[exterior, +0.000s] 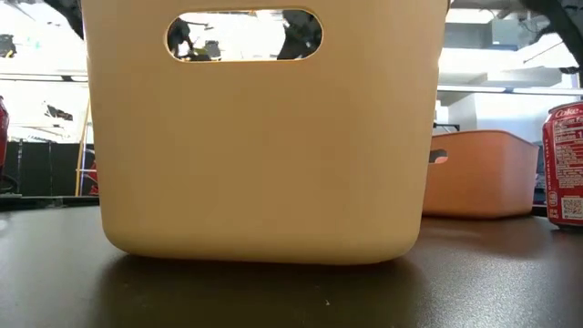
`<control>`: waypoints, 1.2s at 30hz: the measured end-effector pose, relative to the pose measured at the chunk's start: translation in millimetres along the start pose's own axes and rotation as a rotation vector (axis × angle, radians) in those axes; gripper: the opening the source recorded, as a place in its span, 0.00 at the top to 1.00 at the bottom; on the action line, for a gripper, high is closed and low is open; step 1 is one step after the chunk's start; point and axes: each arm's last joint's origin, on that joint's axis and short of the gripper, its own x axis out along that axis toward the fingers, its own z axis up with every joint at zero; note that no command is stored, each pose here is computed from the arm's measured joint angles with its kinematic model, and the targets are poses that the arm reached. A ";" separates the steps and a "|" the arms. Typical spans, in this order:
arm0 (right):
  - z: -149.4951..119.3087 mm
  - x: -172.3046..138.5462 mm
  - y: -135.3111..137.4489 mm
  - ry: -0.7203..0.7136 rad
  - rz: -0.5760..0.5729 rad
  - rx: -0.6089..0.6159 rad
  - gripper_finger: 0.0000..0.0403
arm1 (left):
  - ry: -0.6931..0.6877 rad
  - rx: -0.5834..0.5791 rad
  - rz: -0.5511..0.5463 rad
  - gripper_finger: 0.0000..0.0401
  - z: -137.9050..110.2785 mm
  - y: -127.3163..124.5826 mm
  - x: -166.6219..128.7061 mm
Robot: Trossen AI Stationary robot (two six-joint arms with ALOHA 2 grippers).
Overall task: Sort soda cans
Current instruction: Put the blue soda can into the blue bin
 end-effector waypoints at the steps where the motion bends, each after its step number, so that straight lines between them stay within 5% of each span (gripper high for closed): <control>1: -2.1 -4.4 -1.5 -0.016 -0.003 0.011 0.17 | 0.012 -0.019 -0.010 0.24 0.5 -0.1 5.5; 9: -51.7 -21.4 -11.2 -0.134 -0.024 0.096 0.17 | 0.112 -0.126 -0.049 0.24 -2.1 -6.7 28.3; 15: -108.5 -28.1 -17.9 -0.241 -0.037 0.192 0.17 | 0.169 -0.105 -0.078 0.24 9.6 -20.2 20.8; 19: -135.5 -35.3 -20.6 -0.309 -0.041 0.230 0.17 | 0.217 -0.048 0.004 0.24 14.3 -27.2 17.7; 36: -144.7 -57.6 -27.4 -0.380 -0.063 0.234 0.17 | 0.230 0.025 0.027 0.24 23.6 -40.5 13.6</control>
